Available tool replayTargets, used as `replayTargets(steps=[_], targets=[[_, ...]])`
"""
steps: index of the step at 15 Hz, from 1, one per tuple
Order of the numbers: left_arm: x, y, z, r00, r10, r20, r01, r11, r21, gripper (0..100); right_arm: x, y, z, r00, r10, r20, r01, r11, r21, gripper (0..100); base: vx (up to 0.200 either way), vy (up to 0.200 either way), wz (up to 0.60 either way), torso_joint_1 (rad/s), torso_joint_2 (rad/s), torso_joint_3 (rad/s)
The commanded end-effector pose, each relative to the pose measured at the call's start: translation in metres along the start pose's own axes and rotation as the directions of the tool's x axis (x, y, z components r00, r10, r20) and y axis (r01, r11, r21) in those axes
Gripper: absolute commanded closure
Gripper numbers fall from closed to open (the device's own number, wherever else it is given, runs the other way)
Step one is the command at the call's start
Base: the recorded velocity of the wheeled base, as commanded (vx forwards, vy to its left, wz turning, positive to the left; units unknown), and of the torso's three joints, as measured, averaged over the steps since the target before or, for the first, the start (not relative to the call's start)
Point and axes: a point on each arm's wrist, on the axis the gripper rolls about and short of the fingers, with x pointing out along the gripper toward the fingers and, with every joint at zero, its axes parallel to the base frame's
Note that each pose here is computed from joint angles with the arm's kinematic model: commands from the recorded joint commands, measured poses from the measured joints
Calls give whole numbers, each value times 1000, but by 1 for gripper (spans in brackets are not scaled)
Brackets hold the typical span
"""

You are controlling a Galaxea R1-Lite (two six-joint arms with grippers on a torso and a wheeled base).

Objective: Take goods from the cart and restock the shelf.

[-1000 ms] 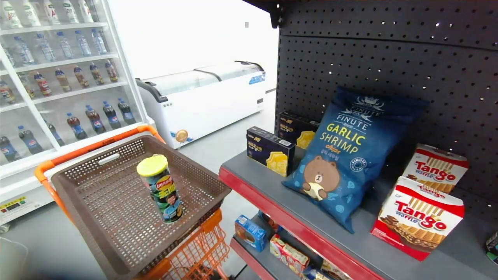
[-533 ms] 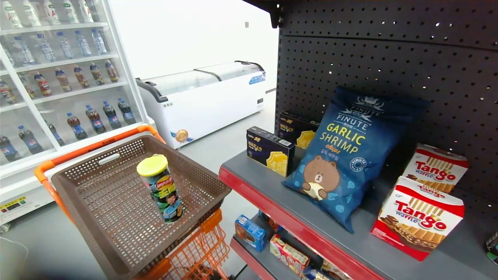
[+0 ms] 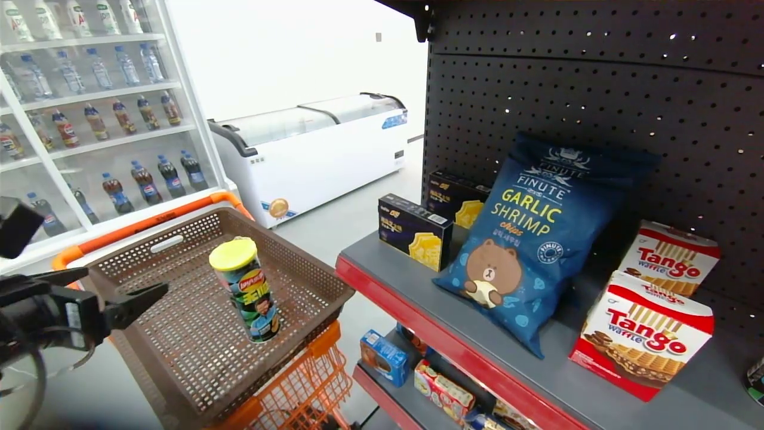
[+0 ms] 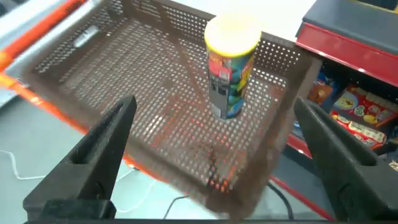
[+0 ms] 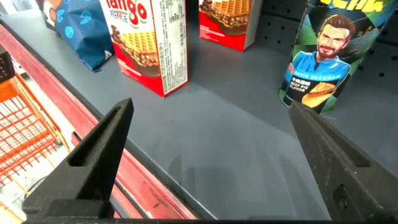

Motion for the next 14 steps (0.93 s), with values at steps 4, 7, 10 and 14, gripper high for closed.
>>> replayTargets(steps=[4,7,10,14], targets=[[106,-2,-33,985,-97,-140,97,995,-11,0,0,0,0,1000,0,0,0,1000,0,0,0,0,0,0,0,0],[129,-11,-42,984,-127,-126,128,992,2,0,0,0,0,1000,0,0,0,1000,0,0,0,0,0,0,0,0],[145,-15,-53,985,-124,-117,127,992,15,0,0,0,0,1000,0,0,0,1000,0,0,0,0,0,0,0,0],[161,-17,-72,991,-117,-67,119,993,29,0,0,0,0,1000,0,0,0,1000,0,0,0,0,0,0,0,0]])
